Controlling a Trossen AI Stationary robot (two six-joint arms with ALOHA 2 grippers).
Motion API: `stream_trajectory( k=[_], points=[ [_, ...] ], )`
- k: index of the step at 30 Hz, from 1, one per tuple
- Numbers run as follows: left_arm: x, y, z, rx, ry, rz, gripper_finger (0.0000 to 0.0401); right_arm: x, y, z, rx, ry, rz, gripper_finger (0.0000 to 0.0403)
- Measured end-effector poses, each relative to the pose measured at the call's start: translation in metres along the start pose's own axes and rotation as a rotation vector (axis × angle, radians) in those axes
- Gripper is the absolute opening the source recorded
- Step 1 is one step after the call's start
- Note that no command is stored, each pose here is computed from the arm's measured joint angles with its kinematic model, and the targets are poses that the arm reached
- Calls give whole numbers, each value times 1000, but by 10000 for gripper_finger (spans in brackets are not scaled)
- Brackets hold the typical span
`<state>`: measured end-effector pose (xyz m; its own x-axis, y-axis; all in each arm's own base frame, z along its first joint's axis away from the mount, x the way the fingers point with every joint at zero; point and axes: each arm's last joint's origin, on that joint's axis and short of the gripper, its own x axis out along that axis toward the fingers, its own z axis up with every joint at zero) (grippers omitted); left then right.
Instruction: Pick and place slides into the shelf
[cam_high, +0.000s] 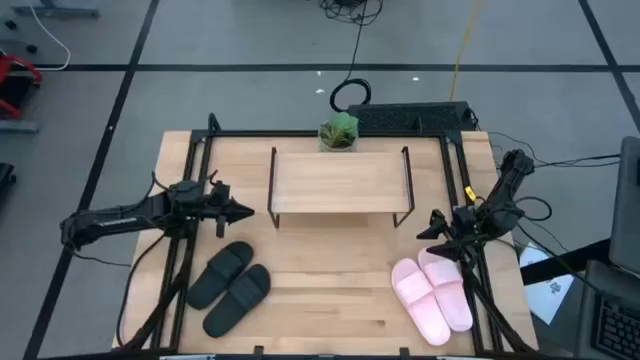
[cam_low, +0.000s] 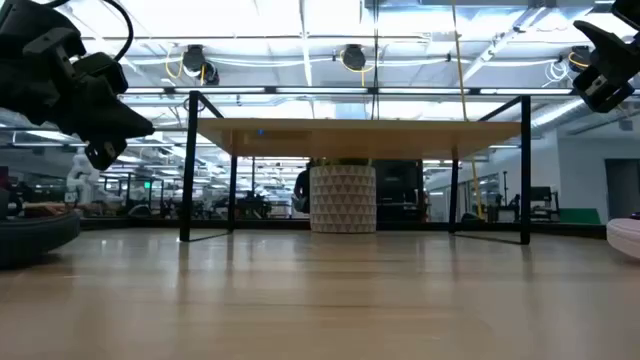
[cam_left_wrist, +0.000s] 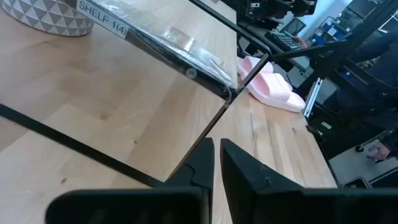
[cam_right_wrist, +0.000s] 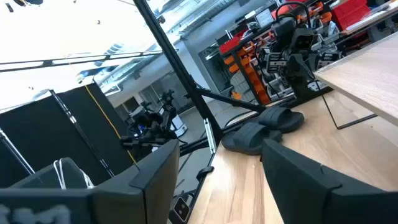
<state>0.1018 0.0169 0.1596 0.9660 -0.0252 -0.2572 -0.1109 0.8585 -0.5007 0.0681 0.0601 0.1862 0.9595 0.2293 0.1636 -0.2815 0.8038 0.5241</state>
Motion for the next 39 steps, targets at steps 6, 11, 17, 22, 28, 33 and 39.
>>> stream_trajectory(
  k=[6,11,17,22,28,33,39],
  points=[
    [0,0,0,0,0,0,24,0,0,0,0,0,0,220],
    [0,0,0,0,1,0,24,0,0,0,1,0,0,220],
    [0,0,0,0,0,0,24,0,0,0,0,0,0,220],
    [0,0,0,0,0,0,24,0,0,0,0,0,0,220],
    [0,0,0,0,1,0,24,0,0,0,0,0,0,220],
    [0,0,0,0,1,0,24,0,0,0,-4,0,0,220],
    [0,0,0,0,0,0,24,0,-2,2,-36,-42,-77,220]
  ],
)
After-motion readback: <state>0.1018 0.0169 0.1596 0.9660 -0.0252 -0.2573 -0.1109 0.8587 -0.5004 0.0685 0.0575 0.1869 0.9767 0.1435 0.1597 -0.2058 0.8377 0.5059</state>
